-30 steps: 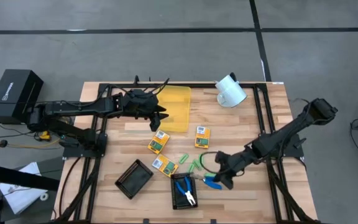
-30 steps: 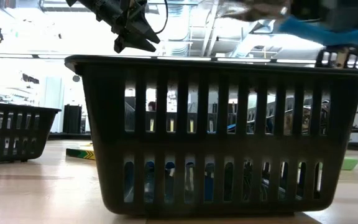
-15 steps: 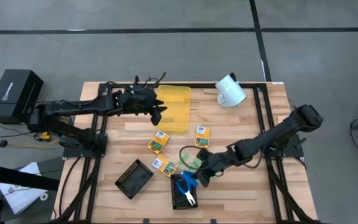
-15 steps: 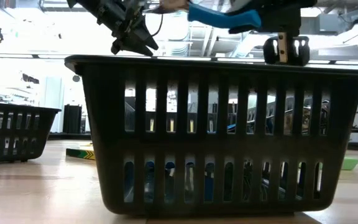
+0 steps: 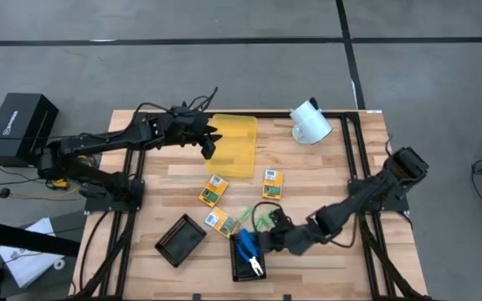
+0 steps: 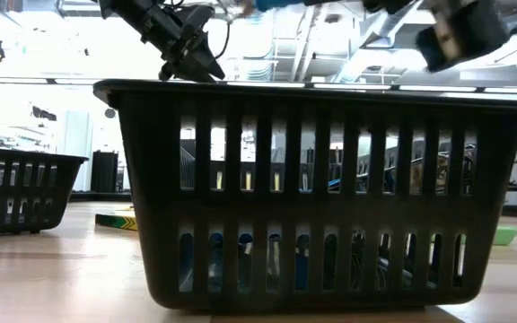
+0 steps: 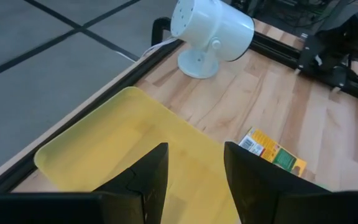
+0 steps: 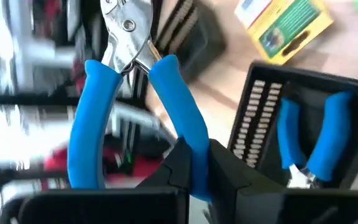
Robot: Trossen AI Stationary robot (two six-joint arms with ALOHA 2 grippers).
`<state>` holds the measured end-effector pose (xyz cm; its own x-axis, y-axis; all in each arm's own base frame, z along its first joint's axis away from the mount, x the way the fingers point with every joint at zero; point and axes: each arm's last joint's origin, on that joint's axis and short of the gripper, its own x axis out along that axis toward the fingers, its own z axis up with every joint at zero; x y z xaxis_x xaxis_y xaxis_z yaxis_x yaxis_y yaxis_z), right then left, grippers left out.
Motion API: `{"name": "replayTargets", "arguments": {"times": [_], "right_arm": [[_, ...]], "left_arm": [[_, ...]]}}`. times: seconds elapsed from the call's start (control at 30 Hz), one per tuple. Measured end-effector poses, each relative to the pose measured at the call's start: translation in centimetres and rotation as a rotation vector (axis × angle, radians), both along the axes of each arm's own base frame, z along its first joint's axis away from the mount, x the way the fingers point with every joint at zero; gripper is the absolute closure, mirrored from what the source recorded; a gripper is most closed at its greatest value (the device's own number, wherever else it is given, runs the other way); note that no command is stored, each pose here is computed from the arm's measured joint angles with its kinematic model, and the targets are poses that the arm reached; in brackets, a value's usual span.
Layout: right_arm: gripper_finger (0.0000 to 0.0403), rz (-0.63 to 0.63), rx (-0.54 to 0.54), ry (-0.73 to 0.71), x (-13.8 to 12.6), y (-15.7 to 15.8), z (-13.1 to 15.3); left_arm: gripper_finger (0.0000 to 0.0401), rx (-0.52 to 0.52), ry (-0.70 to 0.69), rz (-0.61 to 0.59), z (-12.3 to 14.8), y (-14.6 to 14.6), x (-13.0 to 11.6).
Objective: Pick & Place School Supplies
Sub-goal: Put the blue puncher into the right black bin
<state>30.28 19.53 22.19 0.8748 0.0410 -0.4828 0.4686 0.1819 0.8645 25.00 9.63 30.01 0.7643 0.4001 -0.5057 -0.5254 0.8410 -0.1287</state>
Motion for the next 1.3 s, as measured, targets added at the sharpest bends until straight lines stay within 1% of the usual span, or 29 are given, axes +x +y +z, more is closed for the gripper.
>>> {"name": "replayTargets", "arguments": {"times": [0.07,0.13,0.33,0.43,0.6,0.7,0.8,0.93,1.3], "right_arm": [[0.0382,-0.071,0.014,0.035,-0.1,0.9,0.0],[0.0382,-0.091,0.015,0.095,0.0,1.9,-0.3],[0.0382,-0.077,0.074,0.101,2.6,6.3,-0.6],[0.0382,-0.074,0.074,0.127,3.6,8.4,-1.3],[0.0382,-0.100,0.075,0.168,3.9,11.8,-2.3],[0.0382,-0.095,0.057,0.199,3.9,13.1,-2.6],[0.0382,-0.103,0.021,0.237,4.2,13.3,-1.9],[0.0382,-0.136,-0.073,0.320,4.4,12.1,-1.7],[0.0382,-0.170,-0.161,0.430,4.2,10.4,-2.1]], "left_arm": [[0.0251,-0.005,-0.003,-0.010,0.0,0.0,0.0],[0.0251,-0.005,-0.004,-0.010,0.0,0.0,0.0],[0.0251,-0.008,-0.008,-0.009,0.0,0.0,0.0],[0.0251,-0.018,-0.013,-0.022,0.0,-0.1,0.1],[0.0251,-0.034,-0.019,-0.055,0.0,-0.3,0.2],[0.0251,-0.032,-0.017,-0.066,0.0,-0.5,0.2],[0.0251,-0.042,-0.021,-0.085,0.0,-0.6,0.3],[0.0251,-0.052,-0.024,-0.109,0.0,-0.9,0.4],[0.0251,-0.055,-0.024,-0.120,0.0,-1.1,0.4]]}}
